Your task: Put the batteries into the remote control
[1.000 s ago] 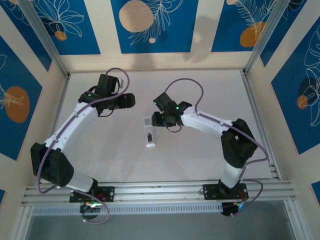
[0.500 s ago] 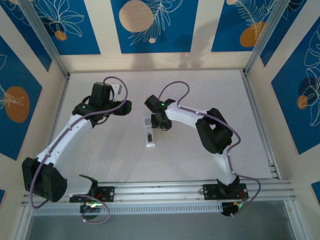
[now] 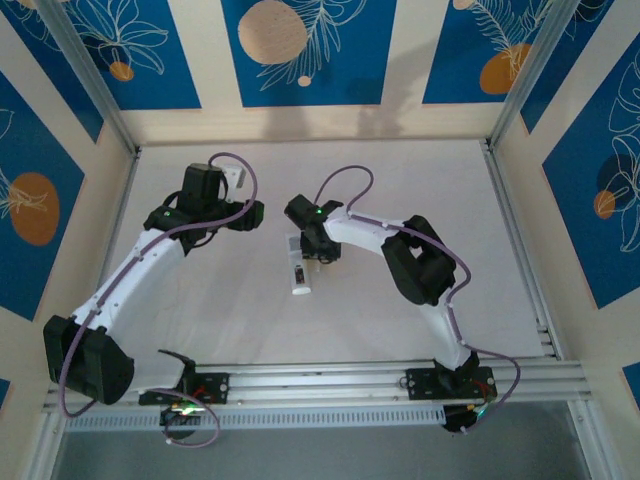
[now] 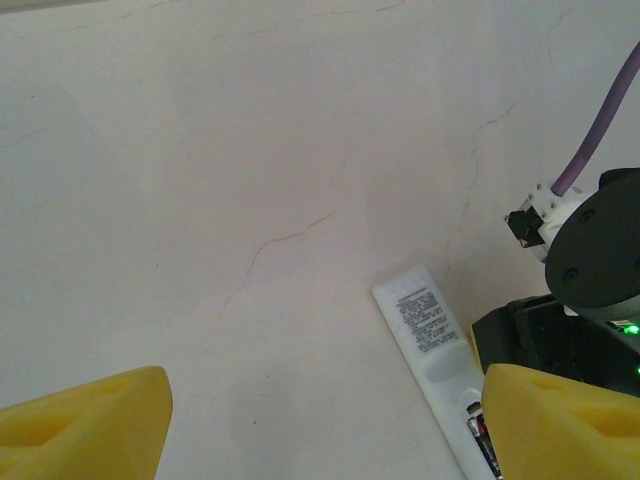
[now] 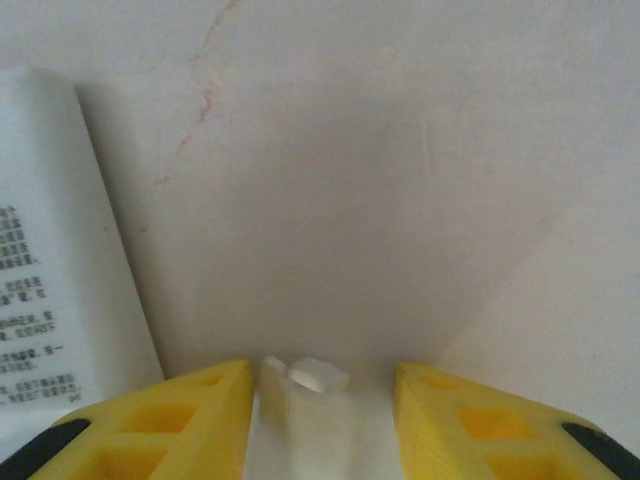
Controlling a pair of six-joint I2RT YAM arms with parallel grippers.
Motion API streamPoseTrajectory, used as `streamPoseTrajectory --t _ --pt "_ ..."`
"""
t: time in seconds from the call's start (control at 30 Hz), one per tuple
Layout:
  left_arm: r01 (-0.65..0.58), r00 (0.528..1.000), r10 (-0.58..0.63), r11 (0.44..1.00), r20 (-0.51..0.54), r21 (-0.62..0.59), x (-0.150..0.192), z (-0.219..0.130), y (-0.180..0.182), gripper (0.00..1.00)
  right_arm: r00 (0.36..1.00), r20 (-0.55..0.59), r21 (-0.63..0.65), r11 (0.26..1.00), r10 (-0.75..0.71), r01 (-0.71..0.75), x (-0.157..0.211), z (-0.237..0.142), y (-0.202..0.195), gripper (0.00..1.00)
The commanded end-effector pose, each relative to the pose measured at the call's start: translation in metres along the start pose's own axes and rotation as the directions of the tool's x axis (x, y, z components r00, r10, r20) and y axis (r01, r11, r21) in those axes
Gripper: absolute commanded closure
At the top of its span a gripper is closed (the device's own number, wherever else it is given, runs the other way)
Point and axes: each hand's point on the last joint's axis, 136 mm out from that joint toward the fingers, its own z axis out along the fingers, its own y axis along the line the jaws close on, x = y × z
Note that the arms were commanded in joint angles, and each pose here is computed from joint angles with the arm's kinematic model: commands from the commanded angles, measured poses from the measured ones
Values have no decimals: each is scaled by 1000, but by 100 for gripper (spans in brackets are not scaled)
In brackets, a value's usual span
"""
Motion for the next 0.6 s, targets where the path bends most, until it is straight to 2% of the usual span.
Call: streamPoseTrajectory --t 0.0,0.57 --pt "-14 1000 14 1000 28 -6 -8 -10 3 19 1000 17 10 1000 0 0 -4 -2 6 59" --pt "-3 1000 3 1000 18 10 -6 -6 0 18 1000 -8 57 998 -29 30 1 8 5 67"
